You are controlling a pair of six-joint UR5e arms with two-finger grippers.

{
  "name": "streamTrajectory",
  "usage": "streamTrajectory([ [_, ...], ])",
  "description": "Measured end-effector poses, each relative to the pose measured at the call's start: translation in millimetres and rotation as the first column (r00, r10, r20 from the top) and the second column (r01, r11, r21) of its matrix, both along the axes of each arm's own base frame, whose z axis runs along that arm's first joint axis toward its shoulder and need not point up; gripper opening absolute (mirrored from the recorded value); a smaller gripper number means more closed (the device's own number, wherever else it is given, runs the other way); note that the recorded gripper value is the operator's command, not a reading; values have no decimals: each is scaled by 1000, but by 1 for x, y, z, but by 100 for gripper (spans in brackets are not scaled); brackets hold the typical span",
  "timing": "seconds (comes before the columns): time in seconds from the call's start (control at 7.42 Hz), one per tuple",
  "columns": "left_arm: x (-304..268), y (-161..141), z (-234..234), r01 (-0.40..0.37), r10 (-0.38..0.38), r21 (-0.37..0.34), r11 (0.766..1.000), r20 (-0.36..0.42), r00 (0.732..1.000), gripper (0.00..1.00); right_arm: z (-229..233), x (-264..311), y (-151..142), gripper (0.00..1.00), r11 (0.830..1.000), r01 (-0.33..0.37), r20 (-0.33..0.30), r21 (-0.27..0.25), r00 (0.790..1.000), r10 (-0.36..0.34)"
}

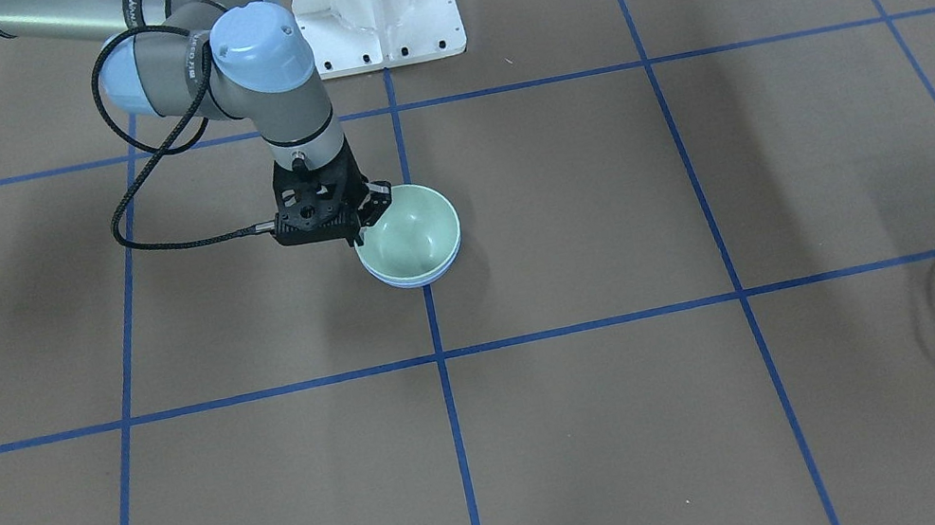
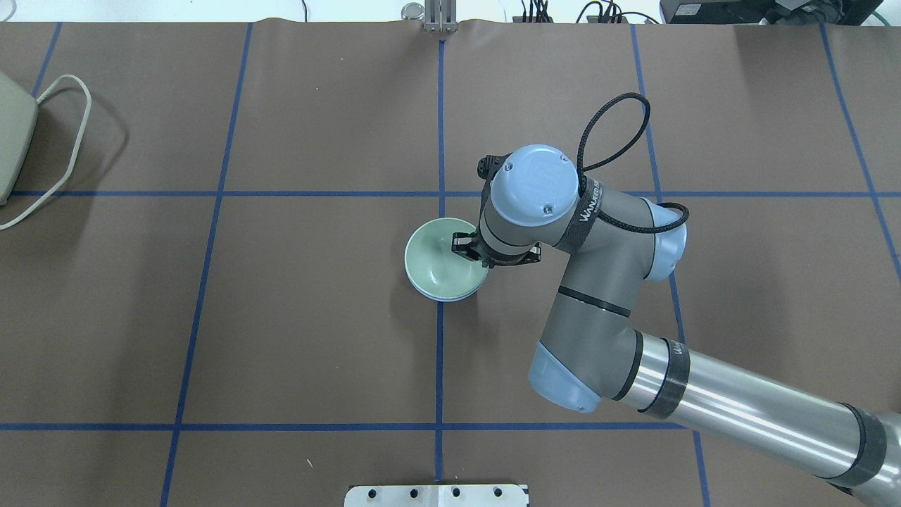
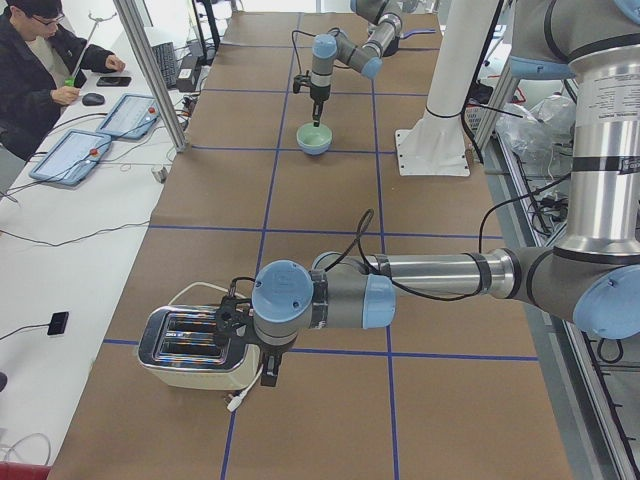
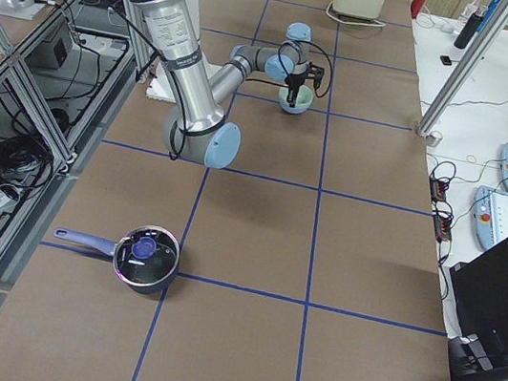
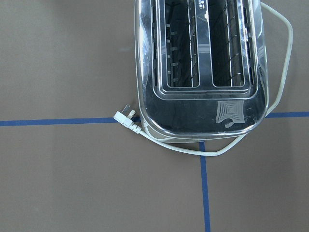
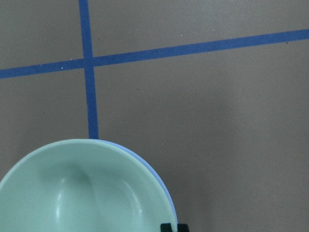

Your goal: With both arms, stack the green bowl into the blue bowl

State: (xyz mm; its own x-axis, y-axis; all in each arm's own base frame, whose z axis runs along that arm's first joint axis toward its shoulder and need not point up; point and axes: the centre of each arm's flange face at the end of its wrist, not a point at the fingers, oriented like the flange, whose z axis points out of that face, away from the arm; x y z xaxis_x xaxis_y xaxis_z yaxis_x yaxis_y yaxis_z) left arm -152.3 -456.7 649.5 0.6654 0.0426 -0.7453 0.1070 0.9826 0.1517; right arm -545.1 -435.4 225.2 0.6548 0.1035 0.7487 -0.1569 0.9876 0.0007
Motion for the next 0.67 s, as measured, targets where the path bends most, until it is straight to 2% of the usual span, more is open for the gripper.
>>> streamTrajectory([
  [0.13, 0, 0, 0, 0, 0, 0, 1000, 0, 1000, 98, 0, 0, 0, 34, 1000, 0, 0, 0, 1000, 0],
  [0.27, 1, 0, 0, -1, 1, 0, 1000, 0, 1000, 98, 0, 0, 0, 99, 1000, 0, 1, 0, 1000, 0],
  [0.67, 2, 0, 1, -4, 4, -3, 1000, -1, 1000, 98, -8, 13, -7, 100, 1000, -15, 14, 21, 1000, 14],
])
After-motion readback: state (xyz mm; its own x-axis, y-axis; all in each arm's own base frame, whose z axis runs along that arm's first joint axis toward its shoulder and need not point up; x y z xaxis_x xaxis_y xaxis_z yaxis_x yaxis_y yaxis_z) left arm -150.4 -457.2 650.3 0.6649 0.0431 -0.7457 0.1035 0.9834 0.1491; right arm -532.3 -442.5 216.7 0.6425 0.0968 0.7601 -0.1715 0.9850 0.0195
